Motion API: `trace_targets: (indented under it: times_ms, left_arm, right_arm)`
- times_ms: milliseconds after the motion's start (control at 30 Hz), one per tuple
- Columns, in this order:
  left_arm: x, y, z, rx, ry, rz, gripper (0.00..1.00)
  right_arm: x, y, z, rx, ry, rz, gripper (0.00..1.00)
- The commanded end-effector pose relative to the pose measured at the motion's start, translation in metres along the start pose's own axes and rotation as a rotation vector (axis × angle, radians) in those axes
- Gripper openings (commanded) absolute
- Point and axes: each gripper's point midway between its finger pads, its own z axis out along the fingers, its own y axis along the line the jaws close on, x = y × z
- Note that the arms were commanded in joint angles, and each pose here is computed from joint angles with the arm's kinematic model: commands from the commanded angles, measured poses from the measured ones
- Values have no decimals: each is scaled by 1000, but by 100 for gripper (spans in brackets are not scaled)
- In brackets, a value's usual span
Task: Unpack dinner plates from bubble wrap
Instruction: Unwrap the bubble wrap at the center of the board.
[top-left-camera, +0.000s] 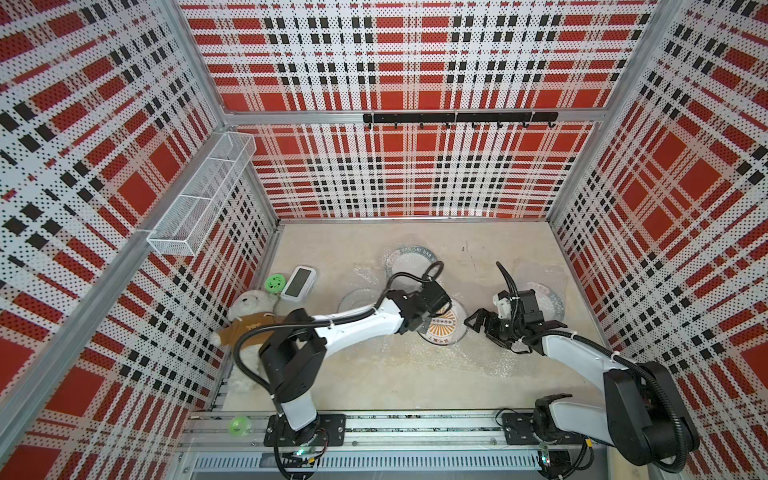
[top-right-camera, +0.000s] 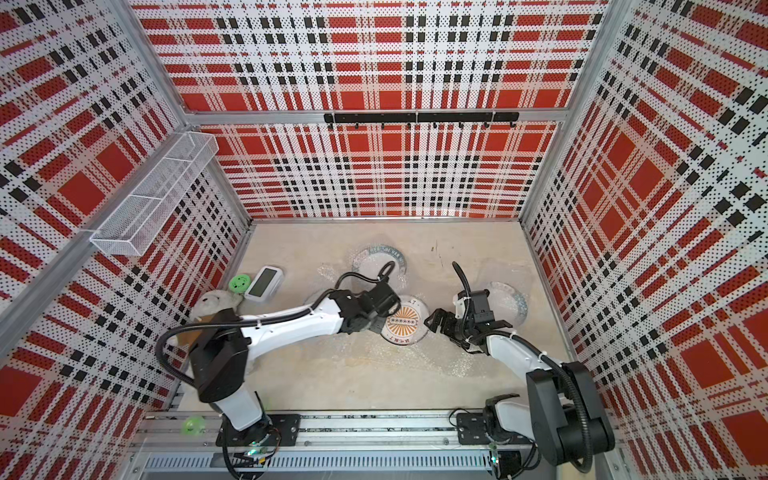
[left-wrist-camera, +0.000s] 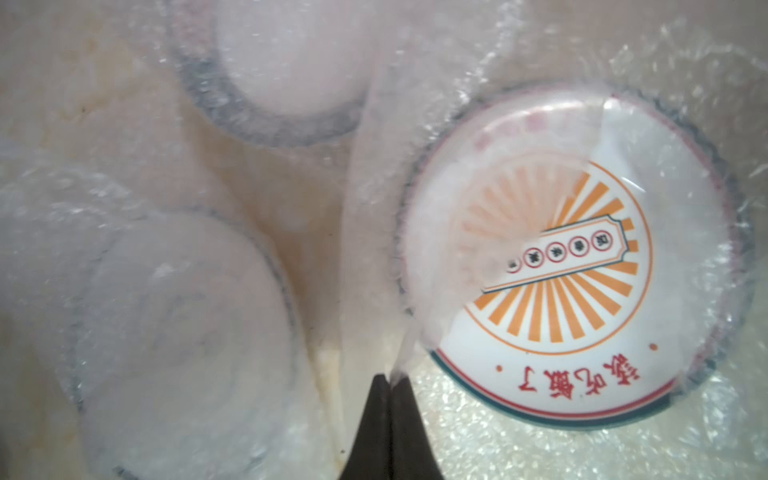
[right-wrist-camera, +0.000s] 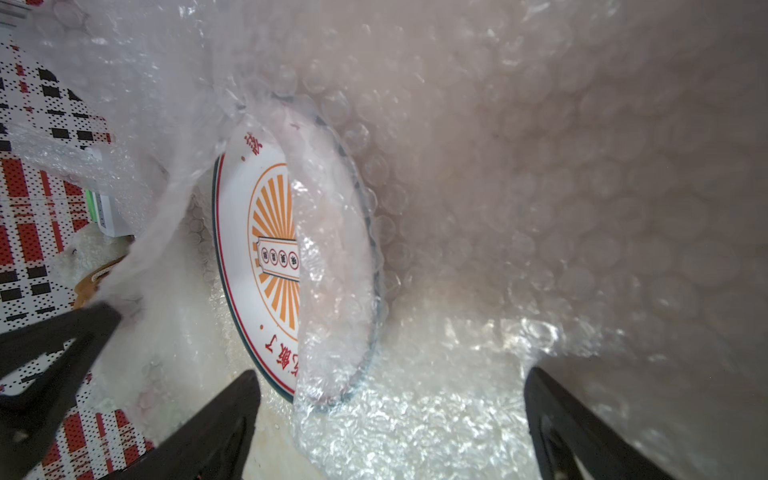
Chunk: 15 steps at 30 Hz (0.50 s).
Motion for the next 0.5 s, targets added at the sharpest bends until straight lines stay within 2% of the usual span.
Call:
trace_targets:
  times_ms: [0,233,367,400,467]
  left_arm:
    - [14,10,-3,154,54,-157,0]
    - [43,46,-8,299,77,-432,0]
    - [53,73,5,307,92,-557,0]
    - [55,79,9,293,94,-571,1]
    - [53,88,13,293,94,-596,17]
  right_arm:
    - [-6,2,5,-9,-18,0,100]
    - [-8,1,15,-17,-5,14,100]
    - [-7,3,19,-22,8,16,100]
    - [-8,4,20,-23,8,14,100]
    - [-8,4,19,-20,5,12,100]
